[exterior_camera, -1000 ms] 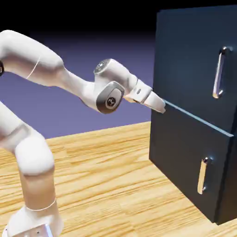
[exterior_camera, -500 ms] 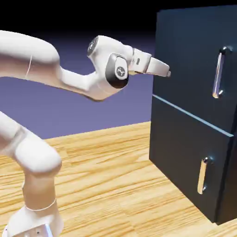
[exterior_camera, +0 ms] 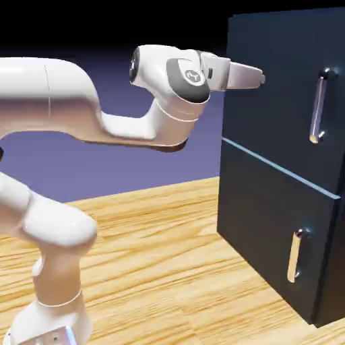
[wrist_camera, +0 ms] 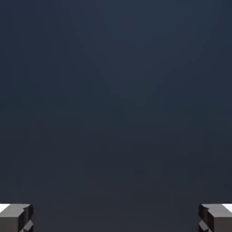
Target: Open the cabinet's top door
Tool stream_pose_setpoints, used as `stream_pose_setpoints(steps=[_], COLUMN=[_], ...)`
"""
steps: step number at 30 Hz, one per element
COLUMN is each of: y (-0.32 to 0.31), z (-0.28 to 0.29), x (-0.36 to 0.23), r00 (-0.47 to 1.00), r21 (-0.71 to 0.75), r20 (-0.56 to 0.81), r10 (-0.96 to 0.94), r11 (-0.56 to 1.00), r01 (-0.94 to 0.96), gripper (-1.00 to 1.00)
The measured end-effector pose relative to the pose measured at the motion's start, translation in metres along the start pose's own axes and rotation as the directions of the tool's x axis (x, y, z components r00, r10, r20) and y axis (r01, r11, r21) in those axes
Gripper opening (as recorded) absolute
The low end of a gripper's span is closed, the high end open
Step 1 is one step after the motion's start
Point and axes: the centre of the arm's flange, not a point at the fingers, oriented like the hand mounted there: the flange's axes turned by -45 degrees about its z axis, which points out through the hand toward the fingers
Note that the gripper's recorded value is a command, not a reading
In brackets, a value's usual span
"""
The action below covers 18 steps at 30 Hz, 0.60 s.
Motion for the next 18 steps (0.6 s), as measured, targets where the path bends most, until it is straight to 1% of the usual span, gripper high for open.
stream_pose_setpoints(steps=[9,18], y=[0.054,0.112], z=[0.013,0.043], x=[-0.017,-0.061], r00=[0.997,0.994], r21=[-0.02,-0.043], r20=[-0.077,-0.107], r10=[0.023,0.039], r11=[1.0,0.998], r01=[-0.024,-0.044], gripper=[0.0,0.0])
